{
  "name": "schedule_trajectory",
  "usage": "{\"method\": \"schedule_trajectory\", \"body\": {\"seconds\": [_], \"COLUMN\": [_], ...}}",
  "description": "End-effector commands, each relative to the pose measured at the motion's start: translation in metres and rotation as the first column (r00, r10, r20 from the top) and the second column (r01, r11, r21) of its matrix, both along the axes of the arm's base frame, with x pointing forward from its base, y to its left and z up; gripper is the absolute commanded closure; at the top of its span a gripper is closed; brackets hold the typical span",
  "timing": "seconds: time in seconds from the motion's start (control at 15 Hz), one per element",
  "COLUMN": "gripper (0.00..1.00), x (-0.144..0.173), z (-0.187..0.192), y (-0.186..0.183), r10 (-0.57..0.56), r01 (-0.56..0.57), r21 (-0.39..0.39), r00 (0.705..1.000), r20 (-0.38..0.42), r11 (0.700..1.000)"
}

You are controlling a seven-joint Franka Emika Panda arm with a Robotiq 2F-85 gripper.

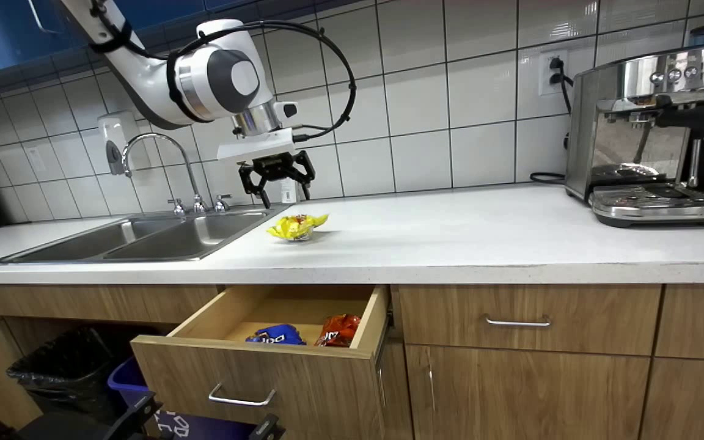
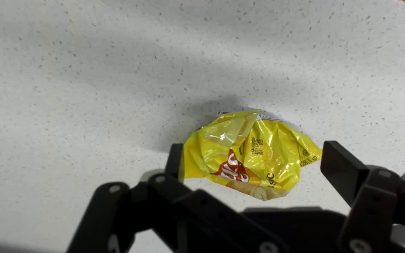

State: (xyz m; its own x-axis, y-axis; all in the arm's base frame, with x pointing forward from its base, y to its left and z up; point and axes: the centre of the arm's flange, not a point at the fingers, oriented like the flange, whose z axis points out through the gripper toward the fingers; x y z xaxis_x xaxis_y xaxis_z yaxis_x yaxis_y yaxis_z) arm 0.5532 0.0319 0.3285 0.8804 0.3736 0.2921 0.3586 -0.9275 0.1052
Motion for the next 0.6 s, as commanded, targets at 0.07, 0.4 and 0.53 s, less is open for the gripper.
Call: {"method": "schedule_trajectory", "body": {"seconds": [0.07, 0.4, 0.53], "gripper": [0.00, 0.00, 0.00], "x": [0.0018, 0.0009, 0.0009], "z": [-0.0017, -0.0033, -0.0033], "y": [0.0008, 0.0003, 0.0004], "r10": [0.004, 0.003, 0.003], "r01": [-0.004, -0.003, -0.003], "r21": [0.001, 0.001, 0.001], "r00": [1.000, 1.000, 1.000], "r20": [-0.002, -0.006, -0.006], "r11": [1.000, 1.000, 1.000]}}
